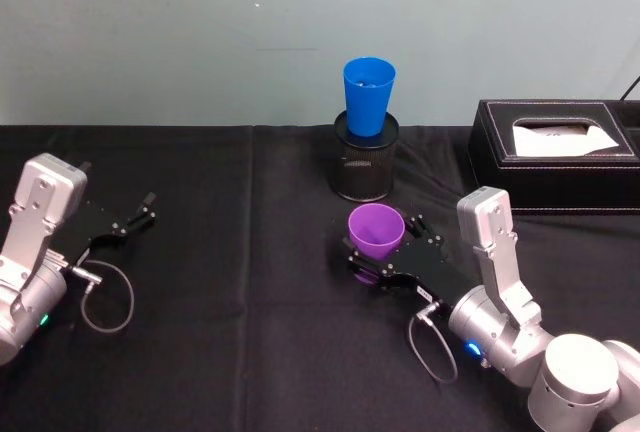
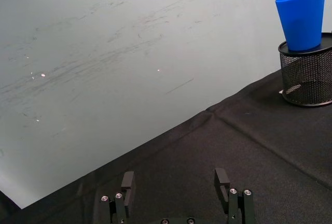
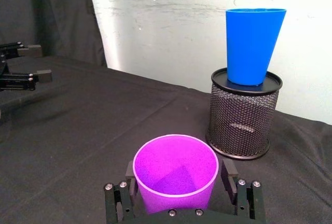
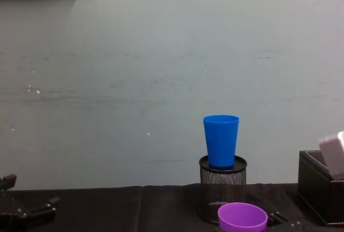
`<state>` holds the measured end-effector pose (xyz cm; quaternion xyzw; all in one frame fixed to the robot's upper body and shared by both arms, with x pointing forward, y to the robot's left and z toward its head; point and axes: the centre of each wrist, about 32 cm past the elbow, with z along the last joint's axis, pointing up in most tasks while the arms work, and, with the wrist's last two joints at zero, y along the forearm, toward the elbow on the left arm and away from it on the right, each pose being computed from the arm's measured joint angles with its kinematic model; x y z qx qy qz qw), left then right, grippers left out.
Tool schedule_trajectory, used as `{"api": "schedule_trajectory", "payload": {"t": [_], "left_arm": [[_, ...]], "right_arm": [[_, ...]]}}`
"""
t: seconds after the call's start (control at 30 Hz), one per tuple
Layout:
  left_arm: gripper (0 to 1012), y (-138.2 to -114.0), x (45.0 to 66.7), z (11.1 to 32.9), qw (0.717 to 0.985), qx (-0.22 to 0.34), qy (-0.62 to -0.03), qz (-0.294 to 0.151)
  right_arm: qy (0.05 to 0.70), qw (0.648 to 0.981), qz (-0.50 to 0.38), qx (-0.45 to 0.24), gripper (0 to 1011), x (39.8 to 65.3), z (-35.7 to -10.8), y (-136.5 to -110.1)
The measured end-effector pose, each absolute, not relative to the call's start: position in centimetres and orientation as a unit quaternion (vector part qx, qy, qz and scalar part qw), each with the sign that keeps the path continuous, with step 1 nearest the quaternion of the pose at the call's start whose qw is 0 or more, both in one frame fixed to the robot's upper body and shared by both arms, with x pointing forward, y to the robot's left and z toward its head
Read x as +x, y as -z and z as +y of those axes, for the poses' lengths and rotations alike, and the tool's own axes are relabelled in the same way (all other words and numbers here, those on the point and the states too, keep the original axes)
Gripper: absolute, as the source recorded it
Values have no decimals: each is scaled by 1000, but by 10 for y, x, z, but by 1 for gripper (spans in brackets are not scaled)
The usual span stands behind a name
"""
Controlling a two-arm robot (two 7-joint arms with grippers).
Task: Pick up one cup with a gripper and tap it against the other cup.
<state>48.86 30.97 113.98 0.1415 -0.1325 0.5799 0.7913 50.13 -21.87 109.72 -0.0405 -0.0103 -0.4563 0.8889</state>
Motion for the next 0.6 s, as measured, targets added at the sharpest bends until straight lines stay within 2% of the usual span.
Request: {"api": "schedule_trajectory", "payload": {"t": [0.27,0.47,0.6], "left_arm": [[1000,-1140,489,310,791,142,-580,-132],[1000,-1140,489,310,791,141,-580,-132],[1000,-1140,489,310,791,141,-580,-132]], "right_arm": [[460,887,-9,-34,995,504,-215,-1096],[459,888,-4,-33,838,503,-214,-1096],[458,888,-1,-33,771,502,-212,-1101]]}}
